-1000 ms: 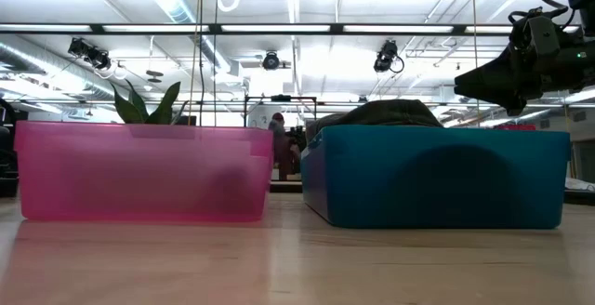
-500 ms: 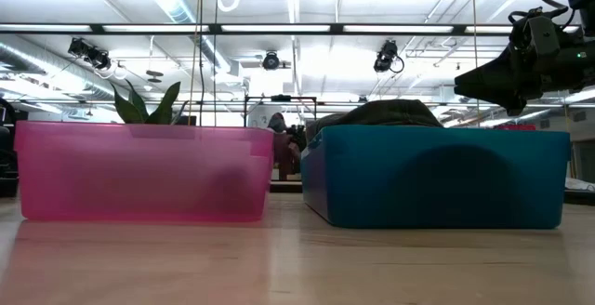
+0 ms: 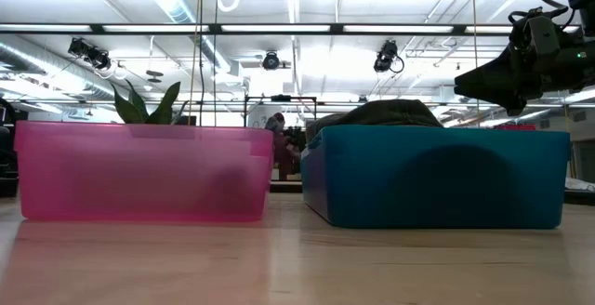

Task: Pick & Place hat
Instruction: Put the brown cap into the red bin

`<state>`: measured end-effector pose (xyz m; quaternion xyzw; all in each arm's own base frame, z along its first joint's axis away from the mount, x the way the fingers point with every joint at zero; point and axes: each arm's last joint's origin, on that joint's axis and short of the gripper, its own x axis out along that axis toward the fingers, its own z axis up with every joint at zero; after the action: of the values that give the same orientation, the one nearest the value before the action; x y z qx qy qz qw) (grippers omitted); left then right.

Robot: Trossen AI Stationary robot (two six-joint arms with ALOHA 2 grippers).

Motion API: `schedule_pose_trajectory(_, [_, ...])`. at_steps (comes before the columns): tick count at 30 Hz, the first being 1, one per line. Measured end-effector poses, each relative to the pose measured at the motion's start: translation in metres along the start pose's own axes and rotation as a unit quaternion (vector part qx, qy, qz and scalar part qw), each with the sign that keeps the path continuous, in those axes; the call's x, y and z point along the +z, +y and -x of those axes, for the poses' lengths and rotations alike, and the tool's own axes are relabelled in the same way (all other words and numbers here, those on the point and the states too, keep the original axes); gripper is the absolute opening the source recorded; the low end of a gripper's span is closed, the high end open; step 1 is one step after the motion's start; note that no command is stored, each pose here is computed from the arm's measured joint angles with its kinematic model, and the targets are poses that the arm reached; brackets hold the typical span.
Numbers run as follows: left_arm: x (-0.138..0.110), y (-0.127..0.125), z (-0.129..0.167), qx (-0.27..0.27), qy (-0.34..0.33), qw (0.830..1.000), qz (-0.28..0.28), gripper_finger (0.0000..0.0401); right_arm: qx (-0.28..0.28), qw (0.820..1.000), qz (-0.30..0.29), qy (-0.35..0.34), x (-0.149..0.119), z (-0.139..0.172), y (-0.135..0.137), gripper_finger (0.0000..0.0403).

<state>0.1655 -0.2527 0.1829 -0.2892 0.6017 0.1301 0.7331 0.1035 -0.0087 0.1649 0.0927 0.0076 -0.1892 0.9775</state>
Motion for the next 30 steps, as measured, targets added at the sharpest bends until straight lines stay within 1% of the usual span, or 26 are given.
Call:
schedule_pose_trajectory(8, [0.000, -0.003, 0.010, -0.019, 0.020, 0.998, -0.055, 0.0006, 0.000, 1.000, 0.000, 0.000, 0.000, 0.000, 0.000, 0.0137])
schedule_pose_trajectory(11, [0.001, -0.010, 0.024, -0.032, 0.028, 0.995, -0.089, 0.0006, 0.000, 1.000, 0.000, 0.000, 0.000, 0.000, 0.000, 0.0137])
schedule_pose_trajectory(13, [0.003, -0.017, 0.037, -0.036, 0.039, 0.991, -0.121, 0.0005, 0.000, 1.000, 0.000, 0.000, 0.000, 0.000, 0.000, 0.0137])
schedule_pose_trajectory(16, [0.009, -0.024, 0.059, -0.019, 0.035, 0.985, -0.168, 0.0005, 0.000, 1.000, 0.000, 0.000, 0.000, 0.000, 0.000, 0.0137])
schedule_pose_trajectory(19, [0.022, -0.024, 0.081, 0.025, 0.009, 0.978, -0.207, 0.0005, 0.000, 1.000, 0.000, 0.000, 0.000, 0.000, 0.000, 0.0137])
schedule_pose_trajectory(22, [0.038, -0.023, 0.102, 0.068, -0.019, 0.965, -0.254, 0.0005, 0.000, 1.000, 0.000, 0.000, 0.000, 0.000, 0.000, 0.0137])
schedule_pose_trajectory(25, [0.054, -0.022, 0.117, 0.104, -0.059, 0.944, -0.308, 0.0005, 0.000, 1.000, 0.000, 0.000, 0.000, 0.000, 0.000, 0.0137])
schedule_pose_trajectory(27, [0.066, -0.023, 0.124, 0.116, -0.088, 0.925, -0.350, 0.0005, 0.000, 1.000, 0.000, 0.000, 0.000, 0.000, 0.000, 0.0137])
schedule_pose_trajectory(30, [0.082, -0.024, 0.127, 0.135, -0.118, 0.891, -0.417, 0.0005, 0.000, 1.000, 0.000, 0.000, 0.000, 0.000, 0.000, 0.0137])
